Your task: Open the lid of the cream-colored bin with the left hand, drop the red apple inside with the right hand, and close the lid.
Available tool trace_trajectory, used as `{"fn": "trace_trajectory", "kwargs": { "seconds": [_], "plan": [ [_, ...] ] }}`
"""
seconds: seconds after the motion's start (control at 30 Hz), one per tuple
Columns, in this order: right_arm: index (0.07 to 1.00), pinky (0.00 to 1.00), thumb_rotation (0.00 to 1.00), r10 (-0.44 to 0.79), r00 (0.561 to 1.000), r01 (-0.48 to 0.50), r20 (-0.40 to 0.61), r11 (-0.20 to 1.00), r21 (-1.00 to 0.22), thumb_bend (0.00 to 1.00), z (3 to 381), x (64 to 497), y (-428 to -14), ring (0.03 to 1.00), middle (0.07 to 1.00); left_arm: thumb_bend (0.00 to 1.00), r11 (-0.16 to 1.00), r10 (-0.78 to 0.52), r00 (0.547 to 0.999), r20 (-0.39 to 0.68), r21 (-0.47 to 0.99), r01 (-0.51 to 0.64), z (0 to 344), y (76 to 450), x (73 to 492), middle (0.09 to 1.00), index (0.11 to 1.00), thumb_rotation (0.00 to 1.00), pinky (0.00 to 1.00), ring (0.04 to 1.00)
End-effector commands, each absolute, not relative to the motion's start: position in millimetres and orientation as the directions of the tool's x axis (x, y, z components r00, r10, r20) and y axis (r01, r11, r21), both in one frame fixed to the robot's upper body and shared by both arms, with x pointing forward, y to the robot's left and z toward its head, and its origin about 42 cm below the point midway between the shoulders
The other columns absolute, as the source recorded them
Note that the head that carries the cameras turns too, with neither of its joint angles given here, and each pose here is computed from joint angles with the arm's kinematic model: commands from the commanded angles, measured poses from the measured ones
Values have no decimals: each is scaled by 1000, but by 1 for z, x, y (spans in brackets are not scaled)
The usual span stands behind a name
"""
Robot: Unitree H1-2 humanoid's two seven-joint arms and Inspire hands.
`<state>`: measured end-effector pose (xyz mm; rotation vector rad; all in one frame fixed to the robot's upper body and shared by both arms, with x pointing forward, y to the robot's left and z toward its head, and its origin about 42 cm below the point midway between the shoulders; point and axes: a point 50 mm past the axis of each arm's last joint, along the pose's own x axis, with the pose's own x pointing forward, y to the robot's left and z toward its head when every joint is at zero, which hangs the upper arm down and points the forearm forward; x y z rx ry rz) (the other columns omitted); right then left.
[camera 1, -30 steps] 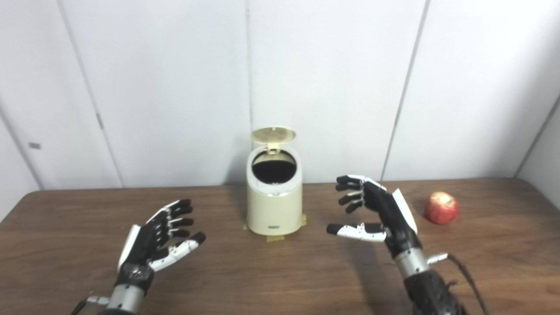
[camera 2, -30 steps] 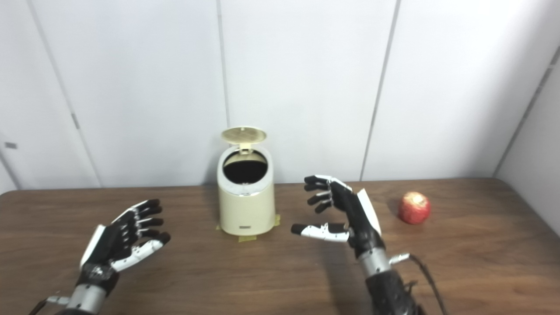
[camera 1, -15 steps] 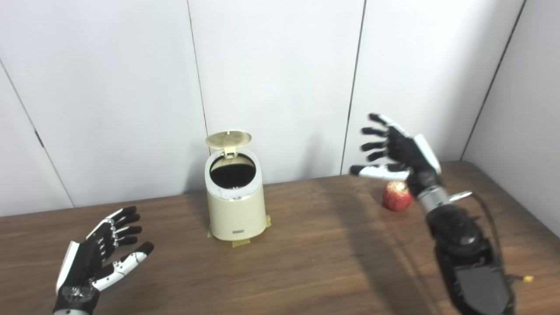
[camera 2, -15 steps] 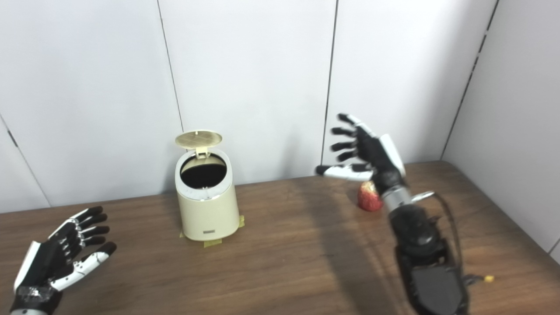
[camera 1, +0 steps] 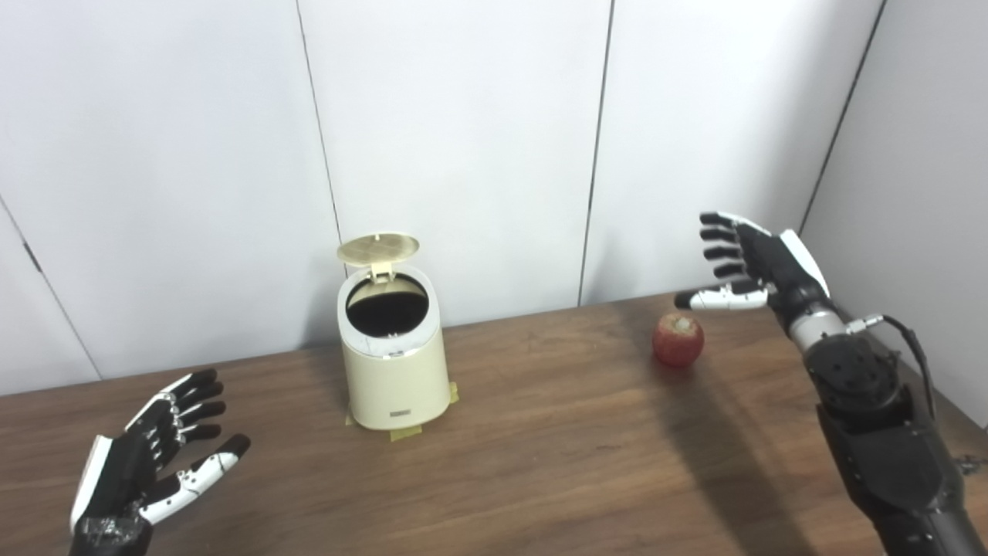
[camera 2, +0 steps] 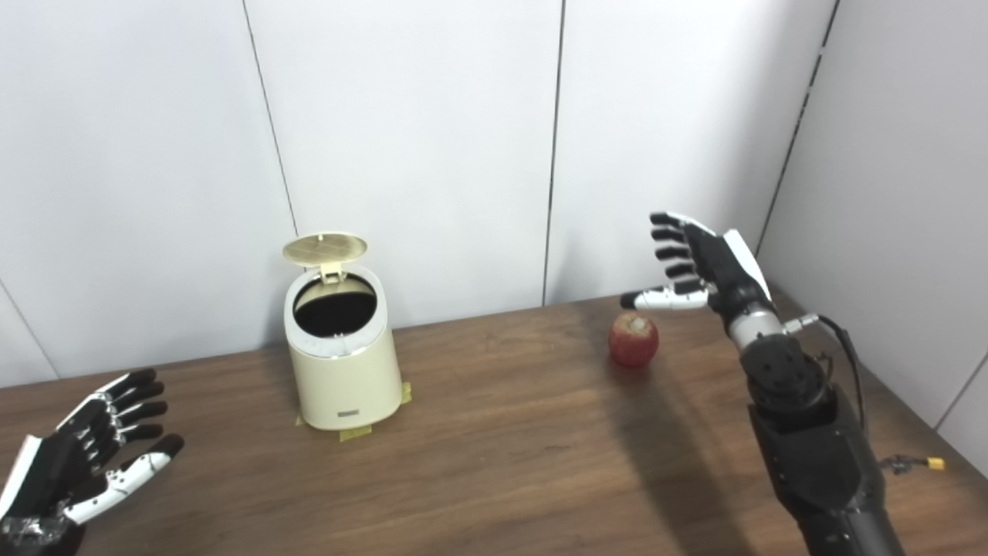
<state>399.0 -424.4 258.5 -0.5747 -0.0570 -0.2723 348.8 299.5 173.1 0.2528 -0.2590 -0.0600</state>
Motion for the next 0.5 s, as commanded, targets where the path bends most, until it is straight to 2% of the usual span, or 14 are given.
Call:
{"fn": "trace_trajectory", "kwargs": {
  "seconds": [0.0,0.13,0.27,0.47],
  "plan": [
    [842,741,111,-213,964,267,161,770,-579,747,285,405,-439,835,867,616,963,-92,943,321,269,2,199,298,357,811,823,102,711,770],
    [884,790,239,-197,978,191,65,736,-650,780,272,408,-449,891,911,613,962,-90,944,316,272,1,201,297,356,805,816,86,721,770],
    [912,859,217,-197,980,152,-3,763,-628,808,261,410,-453,927,932,617,964,-96,945,314,265,10,202,296,355,812,818,80,716,780],
    [920,833,192,-193,979,112,-63,772,-626,809,250,417,-453,927,942,627,962,-99,948,304,271,14,205,294,353,802,806,101,715,765]
  ]
}}
